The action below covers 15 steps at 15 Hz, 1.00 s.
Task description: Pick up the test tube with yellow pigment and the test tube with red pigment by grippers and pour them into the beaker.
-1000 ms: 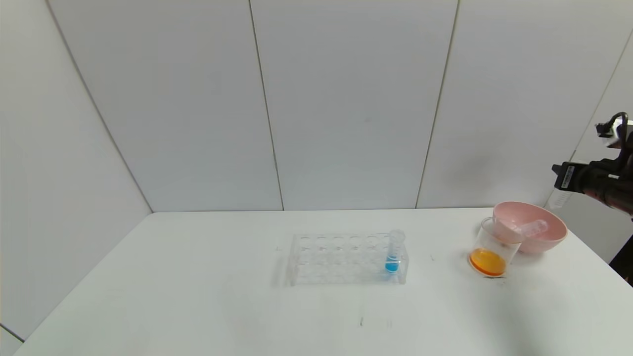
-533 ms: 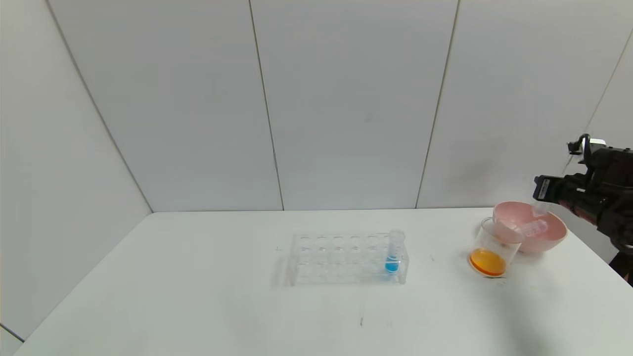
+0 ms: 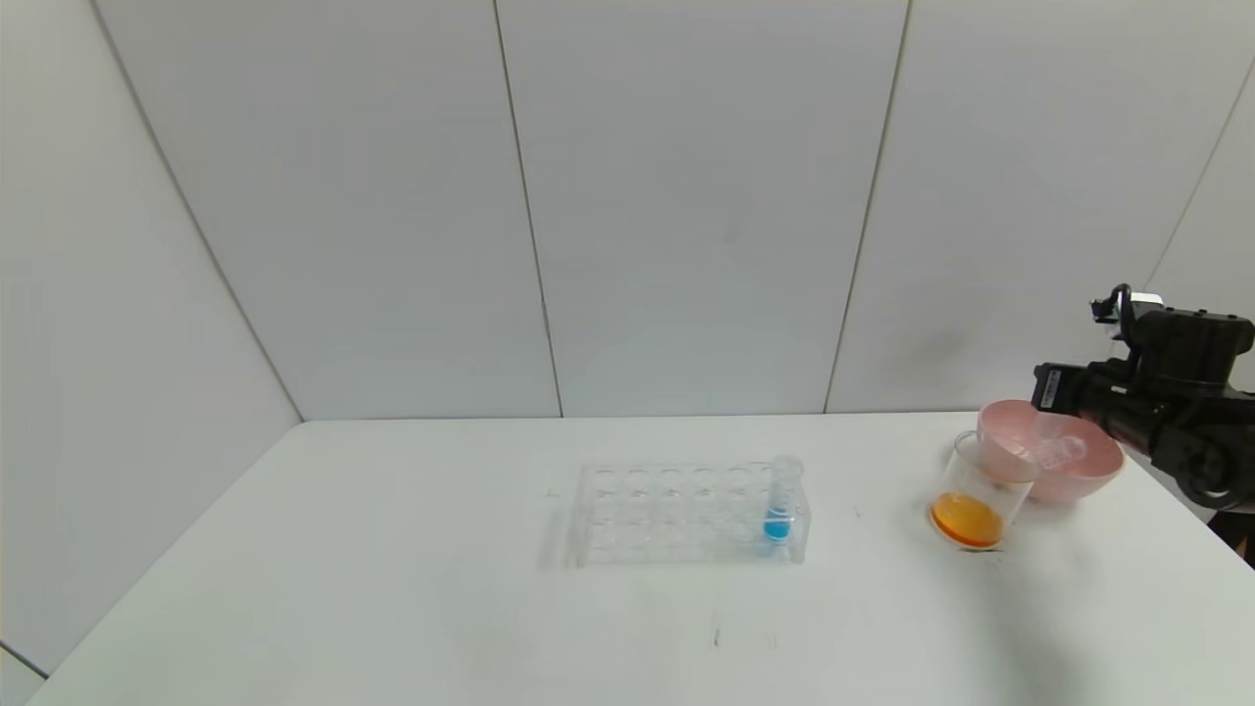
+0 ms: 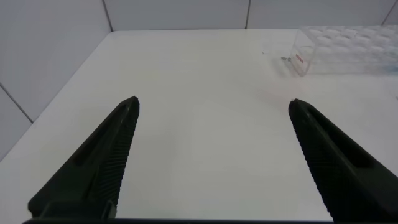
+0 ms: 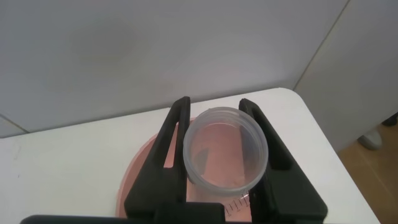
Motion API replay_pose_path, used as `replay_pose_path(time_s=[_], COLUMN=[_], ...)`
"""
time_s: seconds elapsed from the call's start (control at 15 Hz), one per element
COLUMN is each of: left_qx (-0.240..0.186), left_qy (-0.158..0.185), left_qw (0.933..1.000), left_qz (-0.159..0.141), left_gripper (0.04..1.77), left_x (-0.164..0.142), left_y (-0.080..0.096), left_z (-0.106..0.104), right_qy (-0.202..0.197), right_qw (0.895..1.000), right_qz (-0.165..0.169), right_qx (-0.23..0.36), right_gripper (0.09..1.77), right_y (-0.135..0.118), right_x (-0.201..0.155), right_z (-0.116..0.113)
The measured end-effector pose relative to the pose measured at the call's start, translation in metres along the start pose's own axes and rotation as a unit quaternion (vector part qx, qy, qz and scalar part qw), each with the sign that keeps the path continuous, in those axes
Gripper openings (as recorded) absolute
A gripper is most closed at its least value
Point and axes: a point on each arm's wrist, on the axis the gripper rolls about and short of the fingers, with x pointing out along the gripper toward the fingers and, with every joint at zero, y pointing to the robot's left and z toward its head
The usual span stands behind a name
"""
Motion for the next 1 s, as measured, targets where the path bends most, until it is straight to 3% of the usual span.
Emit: replay_pose_path(time_s=[0.13,0.27,0.53,1.0], left_qx=[0.0,0.0,0.0,0.0], left_qy=[0.0,0.0,0.0,0.0], left_qw=[1.0,1.0,1.0,1.0], left_qz=[0.0,0.0,0.0,0.0], left_gripper=[1.72,1.72,1.72,1.72], left_x=[0.0,0.0,0.0,0.0], left_y=[0.0,0.0,0.0,0.0], left_z=[0.0,0.0,0.0,0.0], right_qy=[0.0,0.0,0.001,-0.018], right_qw=[1.0,1.0,1.0,1.0], right_qz=[0.001,0.0,-0.003,0.012], right_qx=[0.0,0.001,0.002,0.001], right_gripper=[0.67,0.91,1.23,1.51], right_y=[0.001,0.0,-0.002,0.008], right_x=[0.0,0.0,0.0,-0.023], right_z=[-0.001,0.0,-0.001,0.018])
